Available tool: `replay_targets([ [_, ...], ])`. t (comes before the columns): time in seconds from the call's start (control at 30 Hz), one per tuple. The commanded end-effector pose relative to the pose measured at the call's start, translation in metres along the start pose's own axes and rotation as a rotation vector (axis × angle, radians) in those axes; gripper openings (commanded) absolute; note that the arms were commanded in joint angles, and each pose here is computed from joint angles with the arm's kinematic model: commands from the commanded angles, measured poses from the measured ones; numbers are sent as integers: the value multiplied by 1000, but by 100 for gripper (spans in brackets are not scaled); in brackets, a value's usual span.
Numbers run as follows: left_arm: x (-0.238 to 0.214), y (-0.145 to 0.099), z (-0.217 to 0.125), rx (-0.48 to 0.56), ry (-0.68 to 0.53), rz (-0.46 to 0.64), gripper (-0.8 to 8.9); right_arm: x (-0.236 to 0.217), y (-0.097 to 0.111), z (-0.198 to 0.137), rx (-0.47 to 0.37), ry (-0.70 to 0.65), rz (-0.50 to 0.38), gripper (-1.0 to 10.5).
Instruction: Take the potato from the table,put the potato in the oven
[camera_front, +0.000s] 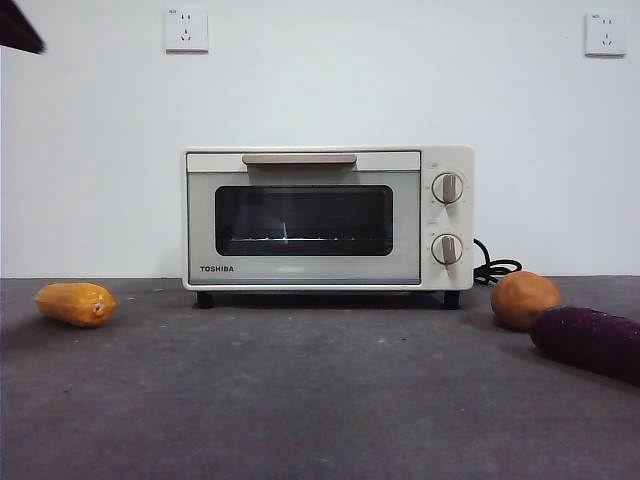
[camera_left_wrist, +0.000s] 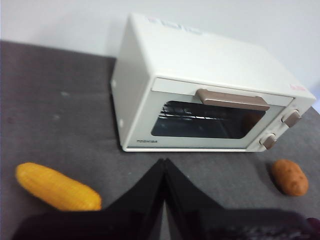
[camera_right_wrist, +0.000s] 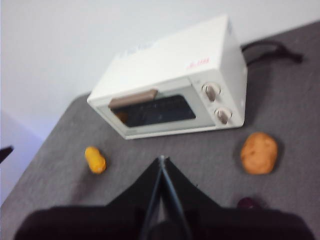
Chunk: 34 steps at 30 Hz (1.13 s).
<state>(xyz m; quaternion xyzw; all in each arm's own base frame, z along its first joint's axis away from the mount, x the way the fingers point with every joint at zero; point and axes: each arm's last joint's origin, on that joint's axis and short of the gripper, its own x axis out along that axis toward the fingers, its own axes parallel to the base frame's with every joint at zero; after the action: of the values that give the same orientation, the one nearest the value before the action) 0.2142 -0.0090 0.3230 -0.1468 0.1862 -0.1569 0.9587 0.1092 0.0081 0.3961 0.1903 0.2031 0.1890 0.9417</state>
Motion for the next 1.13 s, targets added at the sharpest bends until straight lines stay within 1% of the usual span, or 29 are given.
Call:
replay_targets([
  [0.03, 18, -1, 11, -9, 46, -13, -6, 10, -2, 9, -21, 52, -2, -2],
  [0.2, 45, -4, 27, 0, 101, -31, -6, 28, -9, 23, -9, 145, -26, 0],
  [0.37, 64, -10, 40, 9, 116, -56, -6, 48, -17, 33, 31, 222, -45, 0],
  [0.5, 77, -18, 52, 18, 126, -81, -6, 61, -22, 39, 40, 270, -54, 0],
  [0.6, 88, -25, 61, 17, 158, -99, -6, 68, -26, 39, 53, 297, -61, 0],
  [0.73, 106, -36, 72, 30, 212, -162, -6, 73, -30, 37, 68, 334, -69, 0],
  [0.97, 145, -56, 83, 75, 317, -204, -6, 73, -31, 34, 43, 372, -69, 0],
  [1.13, 172, -67, 85, 88, 350, -224, -6, 73, -31, 32, 48, 388, -72, 0],
])
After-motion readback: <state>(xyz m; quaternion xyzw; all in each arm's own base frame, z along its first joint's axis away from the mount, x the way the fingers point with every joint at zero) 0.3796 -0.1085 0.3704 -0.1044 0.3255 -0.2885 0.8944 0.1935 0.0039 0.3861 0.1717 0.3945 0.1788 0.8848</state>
